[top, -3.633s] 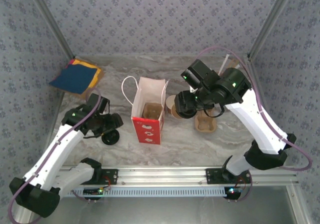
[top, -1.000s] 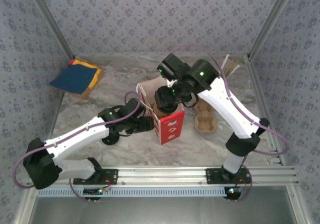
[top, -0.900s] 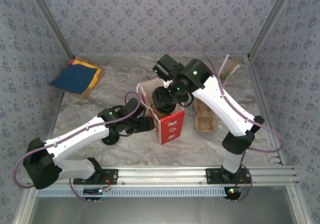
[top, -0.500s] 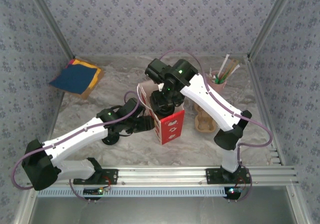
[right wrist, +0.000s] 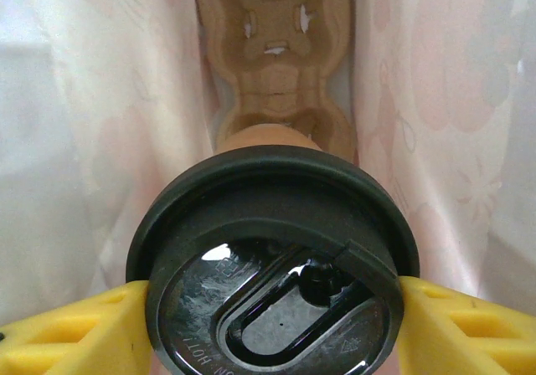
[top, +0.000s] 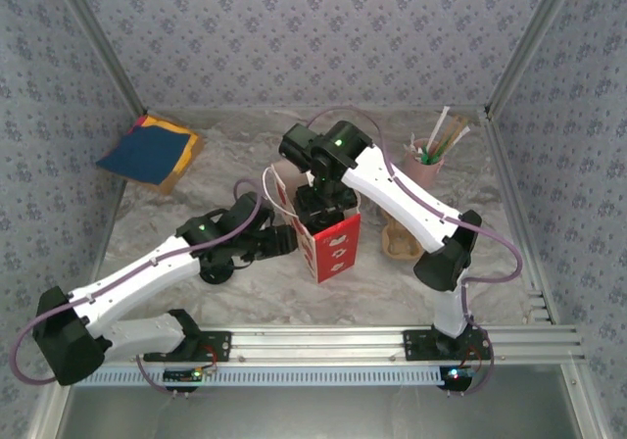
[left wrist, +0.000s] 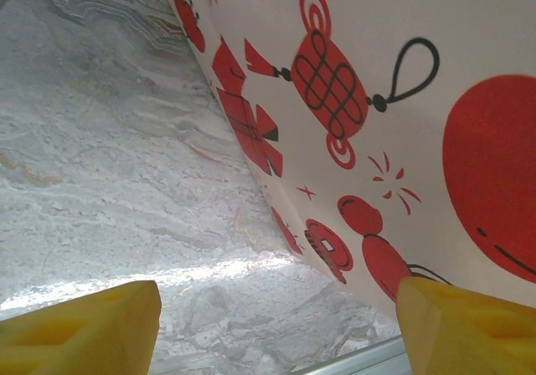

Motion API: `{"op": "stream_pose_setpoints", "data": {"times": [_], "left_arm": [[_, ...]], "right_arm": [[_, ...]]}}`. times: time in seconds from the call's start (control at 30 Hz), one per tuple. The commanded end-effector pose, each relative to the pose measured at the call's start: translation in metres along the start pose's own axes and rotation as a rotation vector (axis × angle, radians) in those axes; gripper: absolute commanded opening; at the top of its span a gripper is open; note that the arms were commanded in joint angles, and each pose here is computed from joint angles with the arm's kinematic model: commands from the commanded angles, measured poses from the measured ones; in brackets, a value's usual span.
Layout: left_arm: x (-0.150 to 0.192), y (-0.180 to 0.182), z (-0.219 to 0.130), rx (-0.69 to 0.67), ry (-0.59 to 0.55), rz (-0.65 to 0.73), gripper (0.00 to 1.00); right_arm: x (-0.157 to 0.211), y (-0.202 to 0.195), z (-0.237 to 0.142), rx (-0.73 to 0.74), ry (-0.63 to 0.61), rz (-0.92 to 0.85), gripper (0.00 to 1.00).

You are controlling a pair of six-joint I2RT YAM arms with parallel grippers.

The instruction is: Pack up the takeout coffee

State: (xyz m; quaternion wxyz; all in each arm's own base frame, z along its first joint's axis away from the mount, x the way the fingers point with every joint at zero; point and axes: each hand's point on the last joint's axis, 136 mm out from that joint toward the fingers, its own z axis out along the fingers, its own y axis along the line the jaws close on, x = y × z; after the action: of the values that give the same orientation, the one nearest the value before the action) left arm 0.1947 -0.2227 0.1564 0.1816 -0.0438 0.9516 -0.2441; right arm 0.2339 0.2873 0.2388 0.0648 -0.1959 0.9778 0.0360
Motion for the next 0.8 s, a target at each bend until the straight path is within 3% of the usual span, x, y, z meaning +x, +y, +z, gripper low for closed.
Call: {"op": "stream_pose_setpoints", "data": {"times": [0.0, 0.5, 0.77], "left_arm": [[0.0, 0.015, -0.007, -0.034, -0.009, -0.028, 0.75], [-0.032, 0.033, -0.065, -0.02, -0.156, -0.08, 0.76], [-0.037, 0.031, -0.072, -0.008, -0.169, -0.077, 0.76]], "right_arm": [[0.023, -0.014, 0.005, 0.051, 0.105, -0.014, 0.68], [0.031, -0.022, 0.028, 0.086, 0.172, -0.012, 0.69], [0.024, -0.019, 0.032, 0.094, 0.178, -0.01, 0.69]]}}
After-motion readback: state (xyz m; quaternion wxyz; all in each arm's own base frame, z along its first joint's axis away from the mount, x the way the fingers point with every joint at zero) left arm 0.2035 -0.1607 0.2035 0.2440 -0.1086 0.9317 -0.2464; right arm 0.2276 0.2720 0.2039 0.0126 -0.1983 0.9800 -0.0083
